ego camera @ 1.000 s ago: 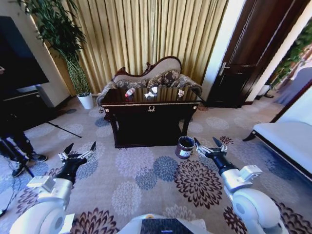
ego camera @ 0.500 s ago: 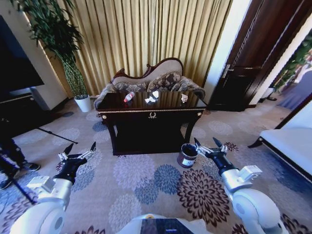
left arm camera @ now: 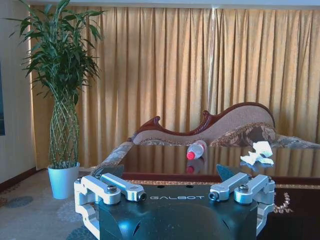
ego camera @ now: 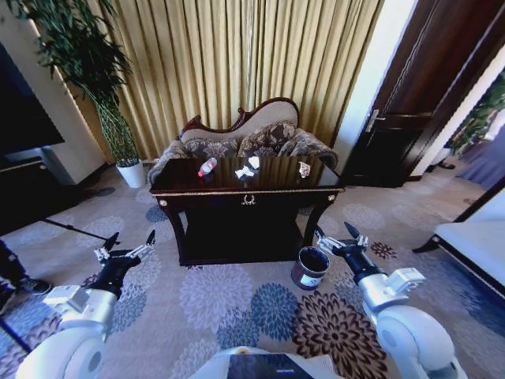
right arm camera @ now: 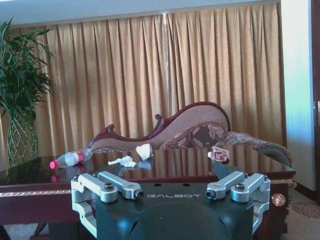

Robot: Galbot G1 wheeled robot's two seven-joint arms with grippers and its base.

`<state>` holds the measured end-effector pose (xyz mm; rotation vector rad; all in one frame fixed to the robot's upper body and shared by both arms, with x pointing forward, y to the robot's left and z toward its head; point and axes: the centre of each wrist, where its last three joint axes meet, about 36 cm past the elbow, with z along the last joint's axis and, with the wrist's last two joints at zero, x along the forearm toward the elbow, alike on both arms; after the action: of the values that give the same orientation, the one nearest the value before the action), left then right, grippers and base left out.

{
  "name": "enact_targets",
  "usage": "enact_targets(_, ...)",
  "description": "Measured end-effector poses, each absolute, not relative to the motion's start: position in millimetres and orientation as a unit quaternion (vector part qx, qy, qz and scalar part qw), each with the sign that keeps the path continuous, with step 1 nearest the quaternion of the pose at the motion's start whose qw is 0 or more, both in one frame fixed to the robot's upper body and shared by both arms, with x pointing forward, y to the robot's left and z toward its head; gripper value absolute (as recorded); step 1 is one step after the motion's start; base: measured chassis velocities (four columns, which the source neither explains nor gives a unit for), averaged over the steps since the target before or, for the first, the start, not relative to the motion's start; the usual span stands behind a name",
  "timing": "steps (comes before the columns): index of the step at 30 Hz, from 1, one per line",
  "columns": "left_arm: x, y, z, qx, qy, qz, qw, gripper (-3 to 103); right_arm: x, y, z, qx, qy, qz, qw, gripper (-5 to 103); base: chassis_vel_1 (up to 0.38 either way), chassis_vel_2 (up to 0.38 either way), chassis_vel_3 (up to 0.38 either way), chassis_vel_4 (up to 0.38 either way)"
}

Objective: Move to the front of the table and place the trash on the table into the trash bin.

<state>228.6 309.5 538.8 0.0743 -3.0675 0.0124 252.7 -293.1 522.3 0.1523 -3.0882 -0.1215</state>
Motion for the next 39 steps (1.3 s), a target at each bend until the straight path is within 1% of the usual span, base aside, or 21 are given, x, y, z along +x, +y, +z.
enact_targets(39, 227.9, 309.3, 538.1, 0.027, -0.999, 0.007, 0.036, 100, 251.8, -291.7, 523.1, 0.05, -0.998, -0.041, 0.022, 100, -0.21, 0.21, 0.21, -0.213)
